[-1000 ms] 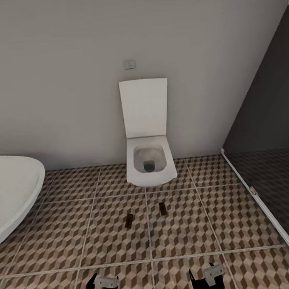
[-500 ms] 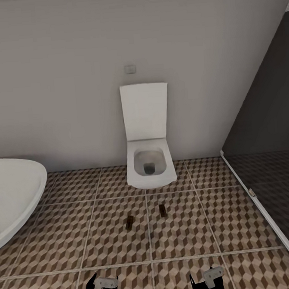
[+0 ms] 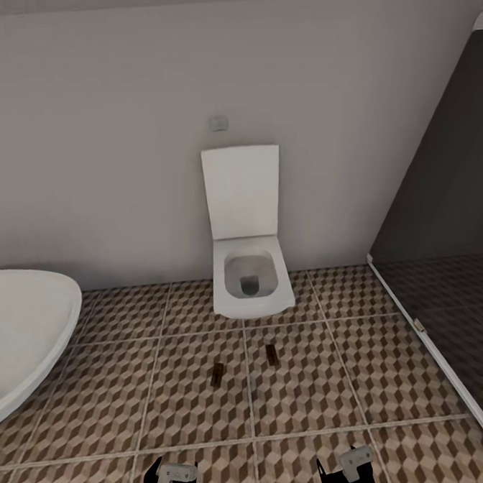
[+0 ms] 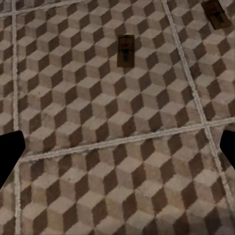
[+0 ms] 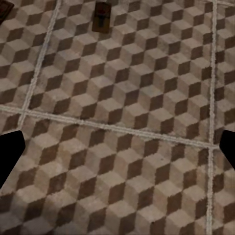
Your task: Take the four mousetraps from the cabinet in the bathroom and place them on the bathroom floor. Make sure all four end up on the same floor surface, and ensure that at least two of them are either under or directly next to the same bathroom sink.
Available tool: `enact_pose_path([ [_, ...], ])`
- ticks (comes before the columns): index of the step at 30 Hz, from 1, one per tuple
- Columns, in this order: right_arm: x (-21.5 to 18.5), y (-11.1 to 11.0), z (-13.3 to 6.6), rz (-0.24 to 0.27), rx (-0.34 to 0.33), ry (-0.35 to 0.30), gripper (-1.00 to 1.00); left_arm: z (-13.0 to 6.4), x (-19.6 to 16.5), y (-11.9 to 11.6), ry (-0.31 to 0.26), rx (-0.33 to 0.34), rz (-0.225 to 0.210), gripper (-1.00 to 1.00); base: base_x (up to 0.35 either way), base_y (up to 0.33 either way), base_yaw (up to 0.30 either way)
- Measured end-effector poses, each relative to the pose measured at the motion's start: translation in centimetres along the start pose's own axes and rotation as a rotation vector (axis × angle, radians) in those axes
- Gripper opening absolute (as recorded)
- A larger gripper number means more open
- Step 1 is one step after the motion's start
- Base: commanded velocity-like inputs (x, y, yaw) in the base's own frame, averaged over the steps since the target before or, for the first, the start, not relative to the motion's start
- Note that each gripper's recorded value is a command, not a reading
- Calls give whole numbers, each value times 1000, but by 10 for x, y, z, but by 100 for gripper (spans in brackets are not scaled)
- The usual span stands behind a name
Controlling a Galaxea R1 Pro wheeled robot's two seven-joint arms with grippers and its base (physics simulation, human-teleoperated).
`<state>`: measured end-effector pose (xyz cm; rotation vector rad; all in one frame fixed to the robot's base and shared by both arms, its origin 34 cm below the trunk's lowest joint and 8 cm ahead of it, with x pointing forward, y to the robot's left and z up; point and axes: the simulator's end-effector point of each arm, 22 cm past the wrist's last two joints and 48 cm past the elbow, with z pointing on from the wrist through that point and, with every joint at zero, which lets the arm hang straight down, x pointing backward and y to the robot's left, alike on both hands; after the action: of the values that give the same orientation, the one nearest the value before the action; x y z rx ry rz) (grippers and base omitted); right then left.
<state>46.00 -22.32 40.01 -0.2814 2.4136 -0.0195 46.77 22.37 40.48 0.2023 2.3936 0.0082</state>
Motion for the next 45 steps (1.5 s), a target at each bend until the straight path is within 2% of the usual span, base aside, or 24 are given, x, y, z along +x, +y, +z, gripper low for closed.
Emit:
enact_pose_path([
  [45,-55,-8,-57,1,0,2,100,-55,-57,4,3,2,-1,100,0,0,0],
])
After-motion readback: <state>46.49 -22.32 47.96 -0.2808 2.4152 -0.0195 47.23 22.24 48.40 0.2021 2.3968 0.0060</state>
